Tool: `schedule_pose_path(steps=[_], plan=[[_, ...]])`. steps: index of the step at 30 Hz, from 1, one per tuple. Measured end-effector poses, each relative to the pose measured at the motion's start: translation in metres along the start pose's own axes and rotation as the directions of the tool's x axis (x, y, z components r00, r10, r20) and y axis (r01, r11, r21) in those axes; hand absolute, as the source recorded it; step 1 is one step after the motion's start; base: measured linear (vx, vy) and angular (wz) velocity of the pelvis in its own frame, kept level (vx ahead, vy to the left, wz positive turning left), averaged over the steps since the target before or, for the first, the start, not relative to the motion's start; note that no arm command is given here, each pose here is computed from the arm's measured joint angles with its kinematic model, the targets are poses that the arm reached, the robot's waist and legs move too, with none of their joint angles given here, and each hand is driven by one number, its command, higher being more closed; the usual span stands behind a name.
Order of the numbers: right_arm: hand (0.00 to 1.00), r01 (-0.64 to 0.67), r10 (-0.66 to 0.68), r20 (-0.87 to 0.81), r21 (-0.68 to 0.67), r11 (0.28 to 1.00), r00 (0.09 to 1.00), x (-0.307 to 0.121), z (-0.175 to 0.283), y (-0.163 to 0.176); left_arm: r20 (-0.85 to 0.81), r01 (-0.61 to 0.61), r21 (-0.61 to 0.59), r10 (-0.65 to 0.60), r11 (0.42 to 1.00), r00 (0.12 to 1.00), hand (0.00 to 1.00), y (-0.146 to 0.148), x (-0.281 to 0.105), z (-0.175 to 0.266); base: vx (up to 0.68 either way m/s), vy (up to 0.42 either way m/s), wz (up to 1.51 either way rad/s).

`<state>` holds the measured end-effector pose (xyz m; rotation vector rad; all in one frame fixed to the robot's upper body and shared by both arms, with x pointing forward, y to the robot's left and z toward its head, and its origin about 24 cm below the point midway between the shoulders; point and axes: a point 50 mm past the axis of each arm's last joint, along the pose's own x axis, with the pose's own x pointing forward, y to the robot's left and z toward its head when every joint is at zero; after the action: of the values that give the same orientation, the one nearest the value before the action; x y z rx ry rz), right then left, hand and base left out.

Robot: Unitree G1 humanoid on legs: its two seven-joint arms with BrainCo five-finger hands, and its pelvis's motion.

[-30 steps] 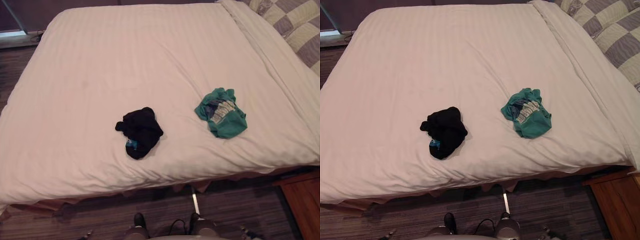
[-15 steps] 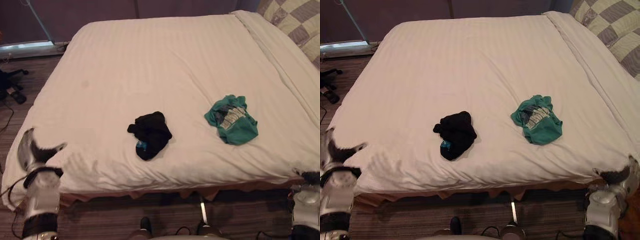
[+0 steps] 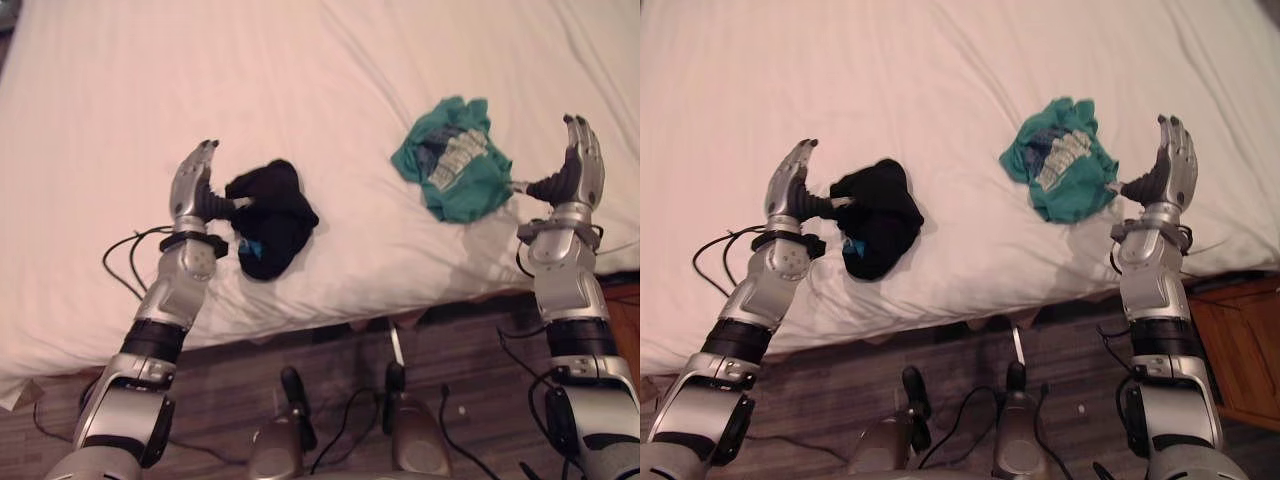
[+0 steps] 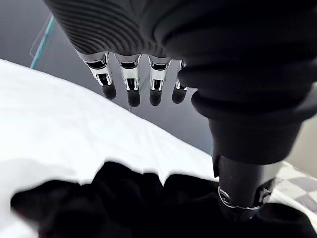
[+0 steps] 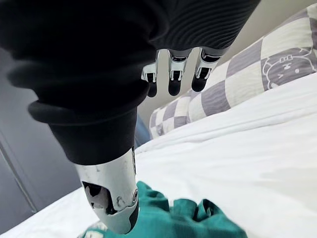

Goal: Tidy the bed and pick cloth on bed and put in laundry

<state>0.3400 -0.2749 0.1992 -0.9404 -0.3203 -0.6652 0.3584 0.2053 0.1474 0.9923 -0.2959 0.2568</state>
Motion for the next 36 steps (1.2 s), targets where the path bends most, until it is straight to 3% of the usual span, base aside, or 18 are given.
schedule_pose_path(steps=[3,10,14,15,19,21,28,33,36], plan=[[0.00,0.026,-0.027,0.044,0.030,0.999,0.999,0.010,0.018,-0.004,-0.021,0.065,0.012,-0.064,0.998,0.998,1.00,-0.019,0.007,0.005,-0.03,0.005,-0.09],[0.00,0.042,-0.064,0.203,0.111,0.993,0.977,0.030,0.081,-0.009,-0.007,0.042,0.075,-0.042,0.996,0.999,1.00,-0.010,0.028,0.014,0.00,0.007,-0.12],[0.00,0.030,-0.049,0.185,0.107,0.994,0.982,0.053,0.097,-0.009,0.043,0.043,0.021,-0.044,0.999,0.998,1.00,-0.014,0.028,0.027,0.00,0.010,0.14],[1.00,0.032,-0.049,0.174,0.100,0.994,0.984,0.057,0.096,-0.011,0.055,0.041,-0.003,-0.040,0.999,0.998,1.00,-0.014,0.028,0.030,0.01,0.016,0.37],[1.00,0.027,-0.029,0.045,0.038,0.999,0.999,0.080,0.067,-0.026,0.130,0.008,-0.228,0.022,0.974,0.991,1.00,-0.013,0.013,0.050,0.04,0.013,0.33],[1.00,0.063,-0.063,-0.002,0.026,0.998,0.998,0.089,0.052,-0.044,0.134,0.015,-0.390,0.041,0.921,0.990,1.00,-0.018,-0.007,0.050,0.07,0.010,0.25],[1.00,0.064,-0.052,-0.095,0.129,0.990,0.994,0.086,0.021,-0.056,0.016,0.028,-0.628,-0.023,0.778,1.000,1.00,-0.035,-0.060,0.025,0.04,-0.051,0.15],[1.00,-0.036,0.105,-0.172,0.365,0.930,0.979,0.006,-0.025,0.002,-0.172,0.005,-0.694,-0.173,0.720,0.970,1.00,-0.062,-0.106,-0.012,0.07,-0.059,0.01],[1.00,-0.076,0.308,-0.284,0.612,0.787,0.908,-0.093,-0.047,0.060,-0.407,-0.131,-0.726,-0.268,0.675,0.873,1.00,-0.077,-0.151,-0.057,0.13,-0.053,-0.10]])
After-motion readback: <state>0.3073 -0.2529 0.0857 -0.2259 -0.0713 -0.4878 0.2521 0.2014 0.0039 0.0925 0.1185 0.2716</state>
